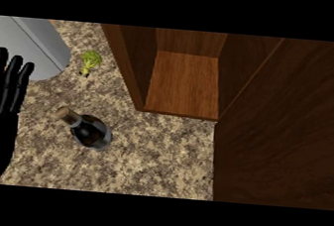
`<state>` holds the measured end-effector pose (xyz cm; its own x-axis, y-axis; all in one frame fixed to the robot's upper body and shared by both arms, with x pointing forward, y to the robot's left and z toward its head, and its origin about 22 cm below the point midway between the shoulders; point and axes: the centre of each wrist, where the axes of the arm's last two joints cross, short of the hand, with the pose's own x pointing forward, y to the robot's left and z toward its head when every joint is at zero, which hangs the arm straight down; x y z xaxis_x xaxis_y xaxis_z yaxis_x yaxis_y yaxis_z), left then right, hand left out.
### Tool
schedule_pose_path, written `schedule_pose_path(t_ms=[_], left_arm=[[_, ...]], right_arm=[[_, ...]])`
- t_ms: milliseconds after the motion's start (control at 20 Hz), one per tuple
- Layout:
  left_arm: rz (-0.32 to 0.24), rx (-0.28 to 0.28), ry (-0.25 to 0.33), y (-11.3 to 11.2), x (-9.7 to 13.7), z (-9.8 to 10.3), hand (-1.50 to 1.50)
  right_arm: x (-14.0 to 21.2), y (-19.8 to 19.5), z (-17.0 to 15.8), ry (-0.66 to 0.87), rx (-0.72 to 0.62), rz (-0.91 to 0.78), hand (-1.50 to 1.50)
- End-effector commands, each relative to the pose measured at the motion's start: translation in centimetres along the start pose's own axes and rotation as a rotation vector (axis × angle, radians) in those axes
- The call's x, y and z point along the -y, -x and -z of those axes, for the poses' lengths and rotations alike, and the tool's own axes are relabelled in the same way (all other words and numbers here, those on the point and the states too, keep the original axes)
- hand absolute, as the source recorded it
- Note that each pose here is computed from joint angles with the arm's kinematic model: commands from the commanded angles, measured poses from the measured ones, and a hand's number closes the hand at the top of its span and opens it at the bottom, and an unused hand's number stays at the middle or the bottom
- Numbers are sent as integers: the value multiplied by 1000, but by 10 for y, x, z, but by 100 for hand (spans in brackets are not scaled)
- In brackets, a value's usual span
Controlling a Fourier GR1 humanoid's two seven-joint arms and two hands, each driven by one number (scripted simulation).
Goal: Pick up the wine, place it into the cabinet and close the cabinet
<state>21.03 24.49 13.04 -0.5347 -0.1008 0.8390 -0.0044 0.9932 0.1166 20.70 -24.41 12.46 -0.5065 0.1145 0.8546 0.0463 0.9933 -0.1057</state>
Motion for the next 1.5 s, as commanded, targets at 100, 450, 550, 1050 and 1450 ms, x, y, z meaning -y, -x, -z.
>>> schedule_pose_path(t_ms=[100,450,550,1050,1450], left_arm=[[-110,43,155,16,-21,19,-150],[-490,-226,373,52,-2,17,-150],[-533,-236,401,49,2,23,-150],[-546,-251,405,39,5,38,-150],[-555,-260,392,17,-8,23,-150]], right_arm=[[-2,-1,2,-23,52,41,-150],[-3,-10,-25,-309,-147,197,-150],[5,-12,-26,-307,-165,211,-150],[35,-46,-27,-307,-149,218,-150],[15,-48,-27,-292,-162,206,-150]])
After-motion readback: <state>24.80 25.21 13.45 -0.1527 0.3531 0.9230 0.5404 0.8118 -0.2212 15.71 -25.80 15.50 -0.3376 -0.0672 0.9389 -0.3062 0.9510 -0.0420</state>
